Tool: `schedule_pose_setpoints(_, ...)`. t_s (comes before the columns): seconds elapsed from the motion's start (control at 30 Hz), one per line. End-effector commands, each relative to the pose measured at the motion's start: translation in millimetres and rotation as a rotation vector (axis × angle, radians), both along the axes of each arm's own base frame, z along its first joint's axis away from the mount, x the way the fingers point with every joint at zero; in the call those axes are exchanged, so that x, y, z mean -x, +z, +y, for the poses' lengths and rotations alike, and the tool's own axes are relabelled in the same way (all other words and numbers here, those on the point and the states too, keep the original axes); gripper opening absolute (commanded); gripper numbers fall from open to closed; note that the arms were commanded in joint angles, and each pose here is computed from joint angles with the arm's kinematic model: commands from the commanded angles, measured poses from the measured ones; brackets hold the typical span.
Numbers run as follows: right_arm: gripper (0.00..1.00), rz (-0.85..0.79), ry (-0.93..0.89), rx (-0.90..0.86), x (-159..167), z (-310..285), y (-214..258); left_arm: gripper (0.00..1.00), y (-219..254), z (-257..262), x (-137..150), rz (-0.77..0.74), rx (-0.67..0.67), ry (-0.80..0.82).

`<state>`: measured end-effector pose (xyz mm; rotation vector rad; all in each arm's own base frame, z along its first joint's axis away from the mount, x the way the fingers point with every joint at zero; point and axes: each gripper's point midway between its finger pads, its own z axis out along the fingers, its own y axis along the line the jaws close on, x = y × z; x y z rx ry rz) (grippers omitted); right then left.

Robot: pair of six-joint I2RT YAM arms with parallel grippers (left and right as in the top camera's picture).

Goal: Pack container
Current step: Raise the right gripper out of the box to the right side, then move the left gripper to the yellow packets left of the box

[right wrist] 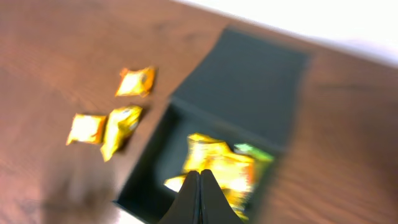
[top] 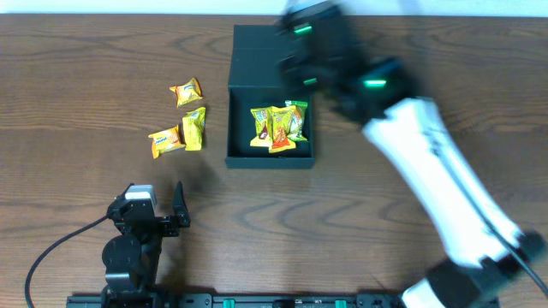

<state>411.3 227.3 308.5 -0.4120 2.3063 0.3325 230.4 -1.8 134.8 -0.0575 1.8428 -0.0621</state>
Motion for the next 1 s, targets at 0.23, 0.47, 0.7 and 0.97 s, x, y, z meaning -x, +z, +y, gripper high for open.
schedule_pose_setpoints(0.23, 0.02, 0.206, -0.09, -0.102, -11, -168, -48, 0.95, -10, -4, 1, 0.027, 0.05, -0.009)
schedule_pose_setpoints(0.47, 0.02, 0.254, -0.125, -0.104, -10, -182, -82, 0.95, -8, -56, 11, 0.194, 0.953, -0.042)
schedule_pose_setpoints(0.7, 0.02, 0.241, -0.12, -0.104, -13, -180, -80, 0.96, 21, -58, 5, 0.1, 1.028, -0.088)
schedule_pose_setpoints(0.97, 0.01, 0.229, -0.118, -0.104, -15, -180, -79, 0.96, 30, -68, -6, 0.124, 0.853, -0.187)
